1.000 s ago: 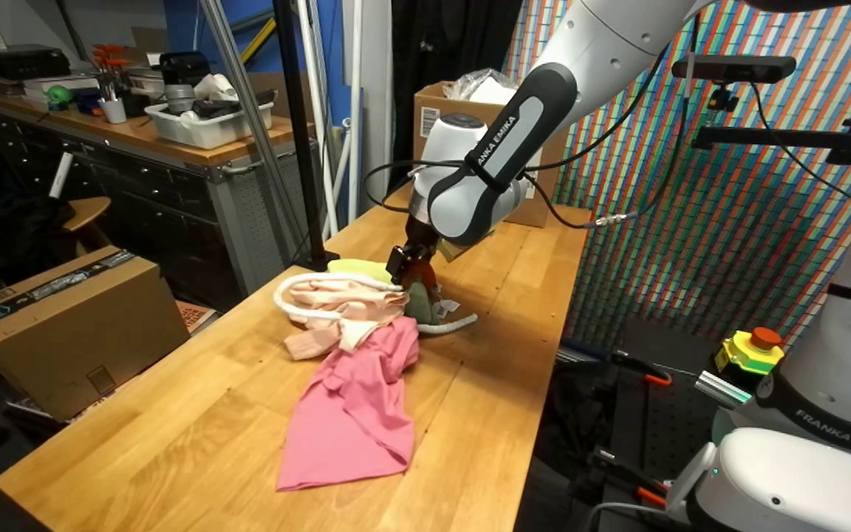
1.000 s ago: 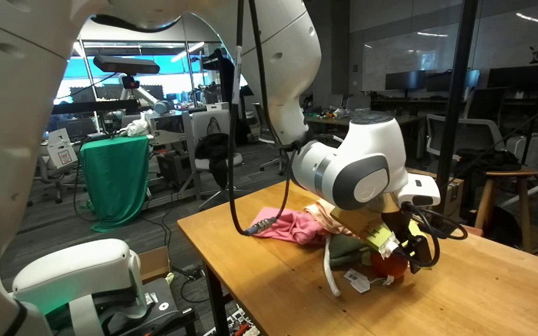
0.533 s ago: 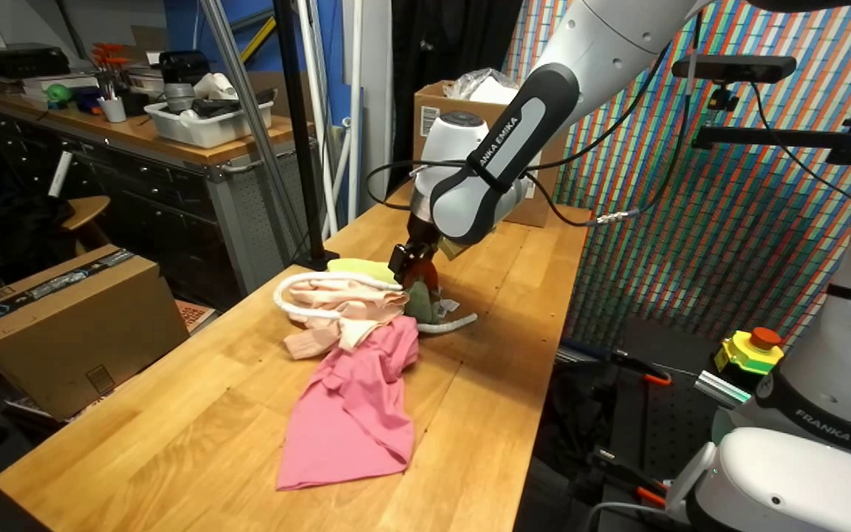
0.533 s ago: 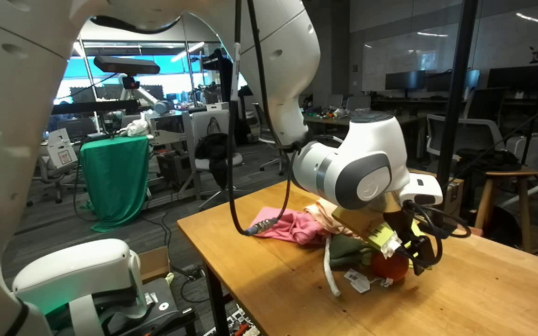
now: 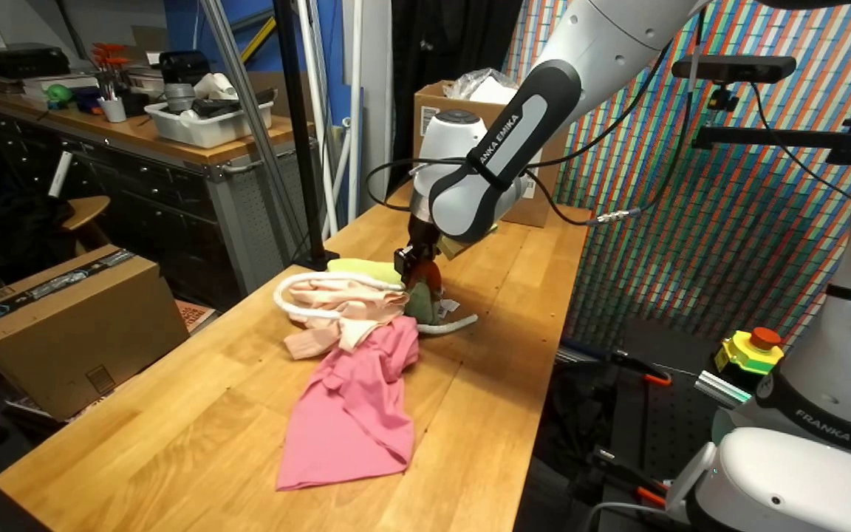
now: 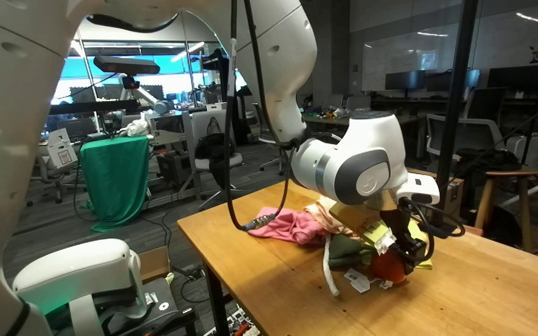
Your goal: Spread the cloths and the objects across the table
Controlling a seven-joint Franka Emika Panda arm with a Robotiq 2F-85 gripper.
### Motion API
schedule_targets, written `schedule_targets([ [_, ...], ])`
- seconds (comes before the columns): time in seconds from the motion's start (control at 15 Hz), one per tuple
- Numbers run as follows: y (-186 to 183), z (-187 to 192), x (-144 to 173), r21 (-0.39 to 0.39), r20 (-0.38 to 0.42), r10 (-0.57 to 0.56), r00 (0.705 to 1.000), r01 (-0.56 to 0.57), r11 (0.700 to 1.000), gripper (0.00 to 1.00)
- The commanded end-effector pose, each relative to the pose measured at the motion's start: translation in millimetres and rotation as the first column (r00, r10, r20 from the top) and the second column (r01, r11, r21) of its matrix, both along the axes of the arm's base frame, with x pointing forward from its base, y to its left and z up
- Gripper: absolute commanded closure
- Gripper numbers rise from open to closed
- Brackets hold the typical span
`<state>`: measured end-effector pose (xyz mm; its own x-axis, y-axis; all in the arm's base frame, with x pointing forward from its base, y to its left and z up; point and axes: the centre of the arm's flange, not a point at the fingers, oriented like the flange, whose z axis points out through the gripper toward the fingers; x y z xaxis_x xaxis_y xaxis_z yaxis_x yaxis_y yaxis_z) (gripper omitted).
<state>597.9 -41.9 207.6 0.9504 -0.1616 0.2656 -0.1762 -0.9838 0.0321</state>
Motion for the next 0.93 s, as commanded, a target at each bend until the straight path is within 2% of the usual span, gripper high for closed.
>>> schedule_targets([
  [0.0,4,17,-3,-0.008,-0.027,-0.030,0.999,0.030,1.000,0.71],
  [0.2,3,22,-5,-0.003,-0.033,-0.044,0.998,0.044,0.999,0.91],
  [0.27,2,24,-6,-0.001,-0.033,-0.048,0.998,0.048,0.999,0.92],
  [0.53,-4,39,-9,0.010,0.004,-0.076,0.997,0.076,0.997,0.91],
  [0.87,-15,80,-11,0.029,0.087,-0.113,0.990,0.111,0.993,0.91],
])
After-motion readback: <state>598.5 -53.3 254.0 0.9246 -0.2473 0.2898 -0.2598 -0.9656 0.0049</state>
